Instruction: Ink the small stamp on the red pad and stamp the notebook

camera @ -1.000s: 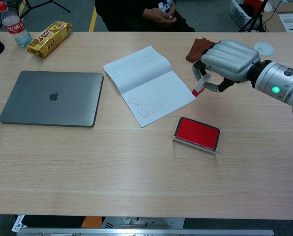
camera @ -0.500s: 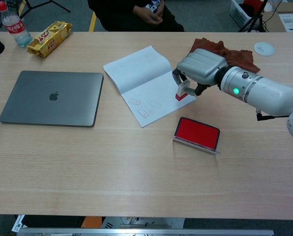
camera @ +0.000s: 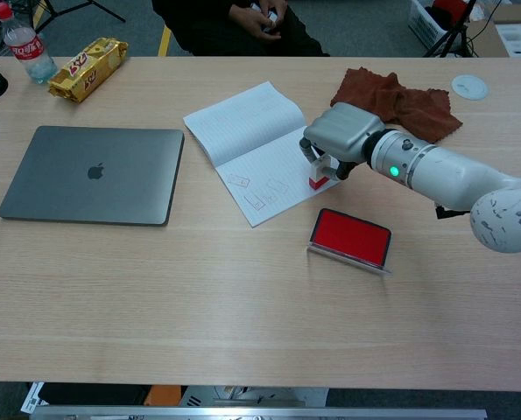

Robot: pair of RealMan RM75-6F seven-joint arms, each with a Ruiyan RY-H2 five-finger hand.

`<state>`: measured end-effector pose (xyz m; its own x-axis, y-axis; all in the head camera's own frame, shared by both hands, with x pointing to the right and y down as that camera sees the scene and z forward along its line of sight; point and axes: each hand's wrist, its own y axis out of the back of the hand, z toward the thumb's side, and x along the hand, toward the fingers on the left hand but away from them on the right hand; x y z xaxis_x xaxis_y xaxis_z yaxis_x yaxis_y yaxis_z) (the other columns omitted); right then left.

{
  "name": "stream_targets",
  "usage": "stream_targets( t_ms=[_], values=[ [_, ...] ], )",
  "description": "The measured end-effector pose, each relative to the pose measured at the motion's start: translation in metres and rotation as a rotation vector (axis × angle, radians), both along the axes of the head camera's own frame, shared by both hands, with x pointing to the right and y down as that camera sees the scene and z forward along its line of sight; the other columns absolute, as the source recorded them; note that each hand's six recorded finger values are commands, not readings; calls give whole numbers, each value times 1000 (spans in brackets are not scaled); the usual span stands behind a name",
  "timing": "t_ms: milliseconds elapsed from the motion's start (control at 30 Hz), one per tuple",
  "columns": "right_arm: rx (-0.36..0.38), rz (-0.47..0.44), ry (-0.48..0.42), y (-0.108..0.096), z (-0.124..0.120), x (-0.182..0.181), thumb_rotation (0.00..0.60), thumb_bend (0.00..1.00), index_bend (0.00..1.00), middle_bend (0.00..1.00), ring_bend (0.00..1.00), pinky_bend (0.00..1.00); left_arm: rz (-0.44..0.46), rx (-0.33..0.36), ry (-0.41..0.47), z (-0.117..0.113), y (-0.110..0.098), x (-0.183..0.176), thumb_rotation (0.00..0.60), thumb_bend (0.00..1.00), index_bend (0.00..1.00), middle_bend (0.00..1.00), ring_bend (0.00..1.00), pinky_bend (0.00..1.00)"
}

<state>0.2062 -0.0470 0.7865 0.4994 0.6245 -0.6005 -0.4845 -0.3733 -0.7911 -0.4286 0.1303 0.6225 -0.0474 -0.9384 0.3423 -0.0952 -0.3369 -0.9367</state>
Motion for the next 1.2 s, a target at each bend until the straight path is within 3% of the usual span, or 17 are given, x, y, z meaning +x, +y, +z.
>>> stream_targets(
  t_ms=[1200],
  values=[
    [15,-8,27,-1,18,-7,600,456,913,725,467,406,-13,-11,-6,4,0,-5,600,269,240,238,266,256]
  ],
)
